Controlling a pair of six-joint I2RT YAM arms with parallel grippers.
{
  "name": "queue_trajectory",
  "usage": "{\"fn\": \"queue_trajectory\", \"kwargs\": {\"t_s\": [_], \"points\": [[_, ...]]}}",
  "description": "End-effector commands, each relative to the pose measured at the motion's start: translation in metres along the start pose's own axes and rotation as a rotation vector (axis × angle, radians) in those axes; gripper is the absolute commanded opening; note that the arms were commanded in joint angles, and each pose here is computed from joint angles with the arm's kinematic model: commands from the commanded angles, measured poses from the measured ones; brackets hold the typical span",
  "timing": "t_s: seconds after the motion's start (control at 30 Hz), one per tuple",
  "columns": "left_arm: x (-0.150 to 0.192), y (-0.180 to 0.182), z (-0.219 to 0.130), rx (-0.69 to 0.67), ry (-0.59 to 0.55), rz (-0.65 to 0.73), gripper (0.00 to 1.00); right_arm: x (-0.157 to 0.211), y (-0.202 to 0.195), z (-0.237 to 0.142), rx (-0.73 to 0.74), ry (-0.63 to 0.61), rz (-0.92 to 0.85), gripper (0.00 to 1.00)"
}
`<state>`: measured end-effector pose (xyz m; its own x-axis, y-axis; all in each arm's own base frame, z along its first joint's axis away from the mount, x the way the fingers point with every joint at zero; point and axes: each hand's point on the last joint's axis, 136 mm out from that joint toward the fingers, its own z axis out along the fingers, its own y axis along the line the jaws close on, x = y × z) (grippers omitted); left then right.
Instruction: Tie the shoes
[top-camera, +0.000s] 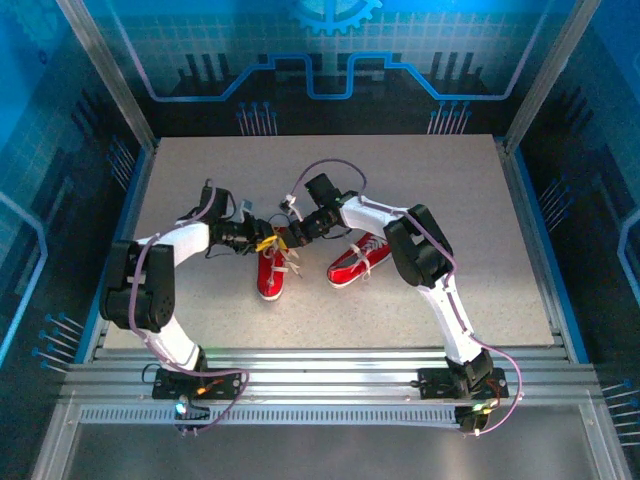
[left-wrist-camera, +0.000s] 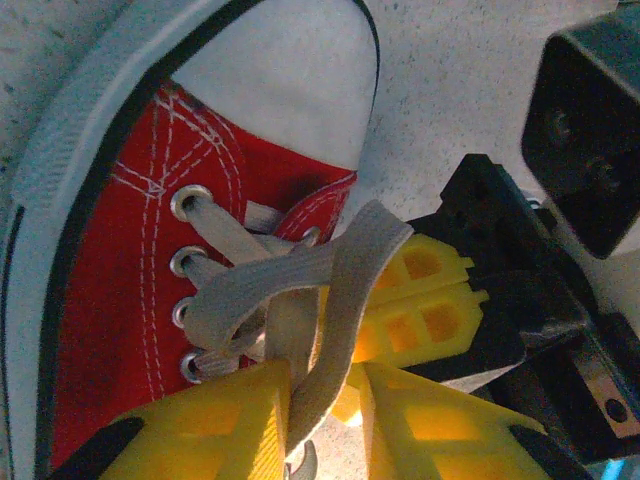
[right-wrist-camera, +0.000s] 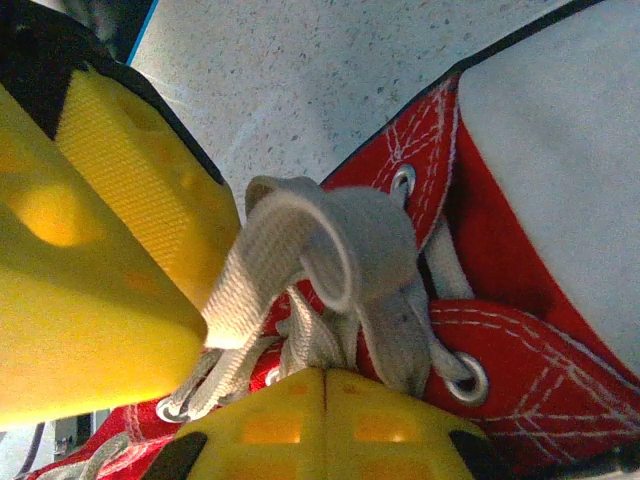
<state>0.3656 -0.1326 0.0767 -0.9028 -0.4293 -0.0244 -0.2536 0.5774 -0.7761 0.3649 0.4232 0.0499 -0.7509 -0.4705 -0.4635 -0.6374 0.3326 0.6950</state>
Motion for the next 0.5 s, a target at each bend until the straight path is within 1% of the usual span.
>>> {"fn": "queue_trajectory", "kwargs": {"t_s": [0.0, 0.07, 0.13, 0.2, 0.3, 0.47], "points": [[-0.003, -0.008, 0.001, 0.014, 0.003, -0.002, 0.25, 0.02, 0.0, 0.013, 0.028, 0.061, 0.016, 0.0], [-0.004, -0.01, -0.003, 0.013, -0.016, 0.008, 0.27, 0.022, -0.001, 0.013, 0.029, 0.064, 0.018, 0.0], [-0.005, -0.011, -0.006, 0.001, -0.023, 0.011, 0.32, 0.022, -0.001, 0.013, 0.029, 0.066, 0.017, 0.0], [-0.005, -0.012, -0.009, -0.01, -0.031, 0.014, 0.35, 0.023, -0.002, 0.013, 0.032, 0.069, 0.018, 0.0], [-0.008, -0.013, -0.015, -0.009, -0.056, 0.003, 0.35, 0.023, -0.002, 0.013, 0.034, 0.068, 0.016, 0.0], [-0.01, -0.006, -0.023, -0.01, -0.078, -0.043, 0.3, 0.023, -0.001, 0.012, 0.038, 0.069, 0.012, 0.0]]}}
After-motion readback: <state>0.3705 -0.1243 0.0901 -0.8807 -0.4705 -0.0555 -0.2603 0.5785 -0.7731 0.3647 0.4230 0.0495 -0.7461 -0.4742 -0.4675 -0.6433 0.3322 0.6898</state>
